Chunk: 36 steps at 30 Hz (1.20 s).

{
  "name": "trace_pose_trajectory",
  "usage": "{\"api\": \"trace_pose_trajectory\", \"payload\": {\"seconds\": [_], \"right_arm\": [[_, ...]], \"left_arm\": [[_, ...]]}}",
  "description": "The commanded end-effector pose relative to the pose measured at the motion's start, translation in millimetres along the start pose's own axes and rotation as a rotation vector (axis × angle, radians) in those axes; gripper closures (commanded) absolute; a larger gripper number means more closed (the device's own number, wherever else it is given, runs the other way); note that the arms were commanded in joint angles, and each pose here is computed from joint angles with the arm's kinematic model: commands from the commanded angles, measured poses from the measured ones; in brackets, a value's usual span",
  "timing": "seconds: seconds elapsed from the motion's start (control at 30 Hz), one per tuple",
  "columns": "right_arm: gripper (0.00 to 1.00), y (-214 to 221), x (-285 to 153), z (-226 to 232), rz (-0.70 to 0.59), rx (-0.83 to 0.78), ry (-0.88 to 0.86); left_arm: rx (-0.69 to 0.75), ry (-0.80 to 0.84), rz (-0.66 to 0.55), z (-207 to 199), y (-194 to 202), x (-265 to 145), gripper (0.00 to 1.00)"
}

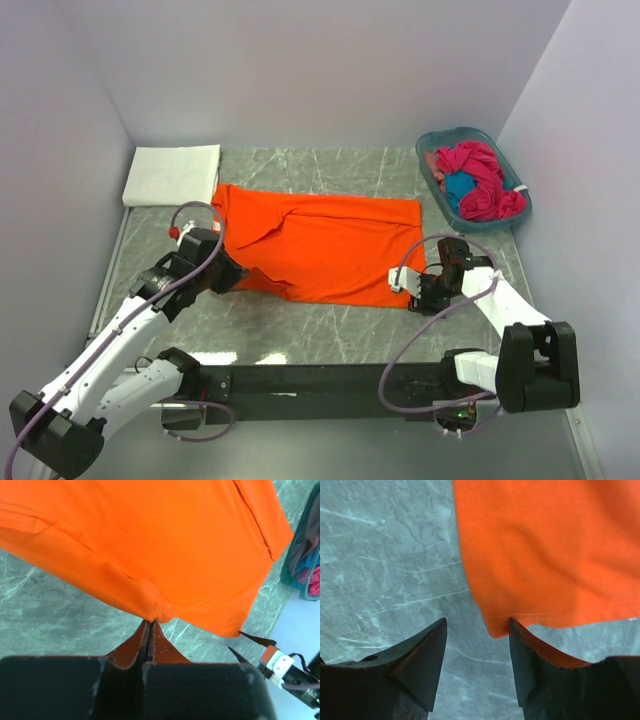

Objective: Fold and stack the t-shirts
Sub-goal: Fold the tshirt

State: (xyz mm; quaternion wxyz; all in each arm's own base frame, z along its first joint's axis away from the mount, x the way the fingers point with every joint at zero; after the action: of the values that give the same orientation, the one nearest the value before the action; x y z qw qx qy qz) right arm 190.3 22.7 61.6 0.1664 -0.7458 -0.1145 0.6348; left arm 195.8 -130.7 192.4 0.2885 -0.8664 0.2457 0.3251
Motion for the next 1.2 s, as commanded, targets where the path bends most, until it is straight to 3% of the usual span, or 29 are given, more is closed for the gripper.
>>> {"api": "trace_pose_trajectory", "payload": {"seconds": [0.0,0.37,0.57,0.7,0.97,1.17], "right_arm": [[0.41,-4,-2,-17,-0.014,-0.049,0.02],[0.46,0,13,-24,-0.009,-0.001,-0.032],[0.58,3,20,-24,-0.007,0.016,-0.055],[0.76,5,23,-23,-0.003,0.035,-0.051],[1.0,-5,-1,-25,-0.02,0.059,-0.124],[1.0,-19,-18,-33,-0.089,0.078,-0.119]], "left_arm": [[0.02,0.072,-0.042,-14,-10,-8,1.0],[0.018,0.104,-0.063,-23,-21,-12,1.0],[0.011,0.1,-0.074,-21,-26,-12,1.0],[0.005,0.102,-0.078,-20,-30,-12,1.0],[0.015,0.115,-0.099,-23,-46,-5,1.0],[0.07,0.176,-0.099,-41,-59,-1,1.0]]}}
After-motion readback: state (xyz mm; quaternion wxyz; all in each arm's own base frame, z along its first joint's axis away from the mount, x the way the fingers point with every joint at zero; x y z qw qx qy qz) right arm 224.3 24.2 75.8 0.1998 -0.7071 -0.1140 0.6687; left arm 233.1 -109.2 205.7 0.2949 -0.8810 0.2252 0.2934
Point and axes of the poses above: each gripper's point midway between its finger pads, its own x axis out along the fingers, its own z axis along the line the jaws close on, y = z × x, the point moved 4 cm from there along -x, back along the fingers, and after that the axes turned 2 degrees about -x, right-handed, at the moved point
